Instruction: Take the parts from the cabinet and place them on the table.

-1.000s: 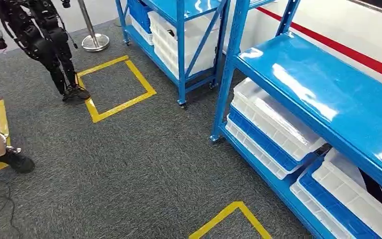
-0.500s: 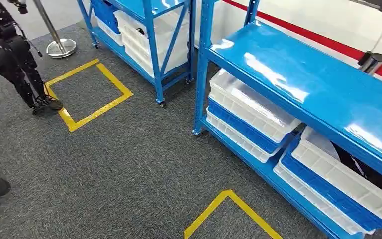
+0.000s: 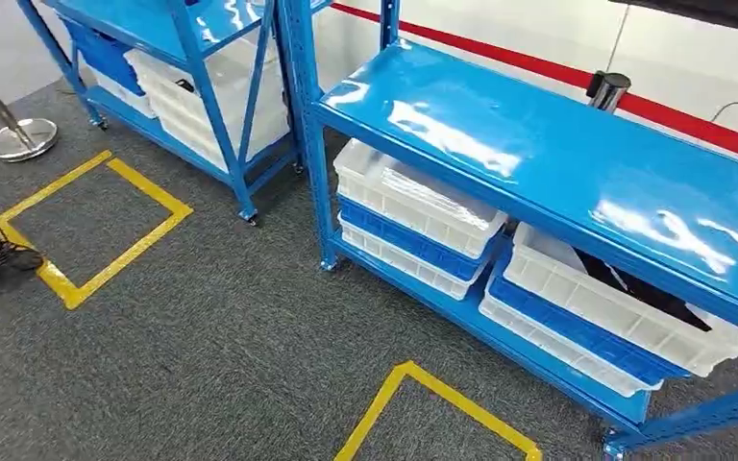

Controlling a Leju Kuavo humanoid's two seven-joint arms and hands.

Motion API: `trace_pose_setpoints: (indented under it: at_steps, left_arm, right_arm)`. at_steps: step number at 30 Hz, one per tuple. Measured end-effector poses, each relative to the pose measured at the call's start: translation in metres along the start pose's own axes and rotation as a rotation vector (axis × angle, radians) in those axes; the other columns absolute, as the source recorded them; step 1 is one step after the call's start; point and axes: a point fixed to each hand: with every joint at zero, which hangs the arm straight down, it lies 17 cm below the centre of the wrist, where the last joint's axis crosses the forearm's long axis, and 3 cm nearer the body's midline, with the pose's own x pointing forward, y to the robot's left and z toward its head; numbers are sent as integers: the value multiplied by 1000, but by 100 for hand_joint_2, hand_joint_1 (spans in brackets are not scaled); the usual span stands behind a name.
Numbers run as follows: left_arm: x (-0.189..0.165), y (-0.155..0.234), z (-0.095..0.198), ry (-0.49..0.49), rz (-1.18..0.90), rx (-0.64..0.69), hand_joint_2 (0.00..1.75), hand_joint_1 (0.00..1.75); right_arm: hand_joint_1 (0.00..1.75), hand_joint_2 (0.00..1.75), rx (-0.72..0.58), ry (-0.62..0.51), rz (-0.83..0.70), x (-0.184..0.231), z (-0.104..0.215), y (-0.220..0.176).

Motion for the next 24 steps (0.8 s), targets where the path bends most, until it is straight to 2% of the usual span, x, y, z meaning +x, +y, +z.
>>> trace_pose_setpoints:
  at_steps: [24]
  left_arm:
    - [2,0,-1,4,5,2,0,0]
  right_arm:
    - [0,0,5,-2,-10,2,1,2]
